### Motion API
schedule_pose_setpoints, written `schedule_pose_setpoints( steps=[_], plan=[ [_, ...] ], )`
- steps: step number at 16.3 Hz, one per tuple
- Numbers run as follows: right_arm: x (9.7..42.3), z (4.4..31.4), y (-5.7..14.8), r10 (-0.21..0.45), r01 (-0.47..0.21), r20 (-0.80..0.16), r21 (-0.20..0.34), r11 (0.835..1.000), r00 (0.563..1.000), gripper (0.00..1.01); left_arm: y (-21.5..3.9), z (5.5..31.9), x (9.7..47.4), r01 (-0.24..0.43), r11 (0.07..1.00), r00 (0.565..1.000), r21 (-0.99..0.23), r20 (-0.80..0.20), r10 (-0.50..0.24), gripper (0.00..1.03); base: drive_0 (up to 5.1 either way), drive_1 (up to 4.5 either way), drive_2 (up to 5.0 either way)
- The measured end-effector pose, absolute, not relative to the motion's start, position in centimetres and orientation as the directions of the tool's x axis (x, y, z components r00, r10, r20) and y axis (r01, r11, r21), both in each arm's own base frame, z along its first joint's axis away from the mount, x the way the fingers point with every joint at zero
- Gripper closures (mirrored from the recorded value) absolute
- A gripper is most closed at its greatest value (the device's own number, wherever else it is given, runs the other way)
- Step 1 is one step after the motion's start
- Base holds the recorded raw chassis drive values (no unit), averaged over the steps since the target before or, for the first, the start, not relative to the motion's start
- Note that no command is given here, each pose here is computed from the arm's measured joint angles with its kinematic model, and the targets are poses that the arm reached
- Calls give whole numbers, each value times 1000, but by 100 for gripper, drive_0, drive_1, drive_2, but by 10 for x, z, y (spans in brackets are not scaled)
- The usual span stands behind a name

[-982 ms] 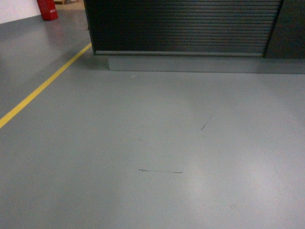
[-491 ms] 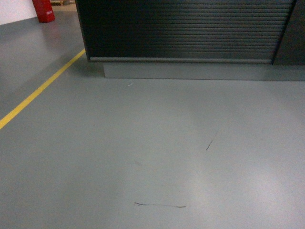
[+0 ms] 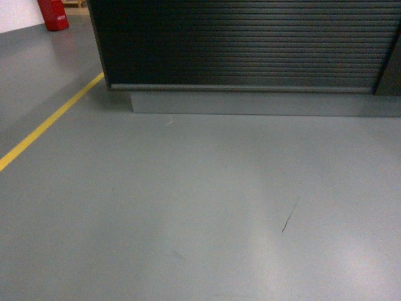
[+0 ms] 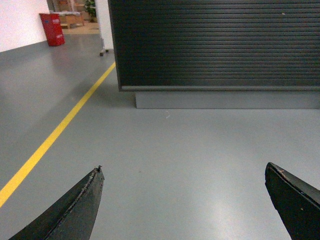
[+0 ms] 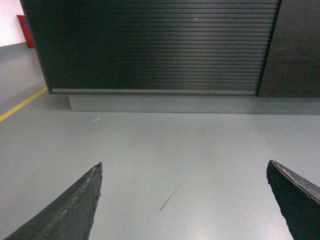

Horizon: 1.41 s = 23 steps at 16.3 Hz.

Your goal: Place dark red mango on scale at checkout

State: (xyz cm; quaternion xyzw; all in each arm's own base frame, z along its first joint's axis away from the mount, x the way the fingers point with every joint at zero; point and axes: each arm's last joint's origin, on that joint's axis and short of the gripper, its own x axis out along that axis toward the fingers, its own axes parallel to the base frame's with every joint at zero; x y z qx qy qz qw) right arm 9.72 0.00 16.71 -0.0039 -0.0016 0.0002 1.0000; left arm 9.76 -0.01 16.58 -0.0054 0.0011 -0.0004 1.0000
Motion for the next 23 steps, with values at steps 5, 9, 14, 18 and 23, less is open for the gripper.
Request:
schedule_pose_setpoints(
  steps=[5,9,14,18,23],
  plan=[
    [97,167,0,0,0,6,-8,1000,1000,3,0,166,98,0,1000,1000,-10,1,0,5,-7,426,-440],
    [97,167,0,0,0,5,-8,1000,1000,3,0,166,98,0,1000,1000,-10,-2,0,5,-3,430,-437],
    [97,167,0,0,0,4,-8,1000,1000,3,0,166,98,0,1000,1000,-10,0,0,5,2,435,-432],
    [97,167,0,0,0,5,-8,1000,1000,3,0,166,98,0,1000,1000,-10,0,0,5,8,442,-425],
    [97,167,0,1,-1,4,-8,1000,1000,3,0,166,98,0,1000,1000,-10,-4,0,5,9,442,-424]
  ],
)
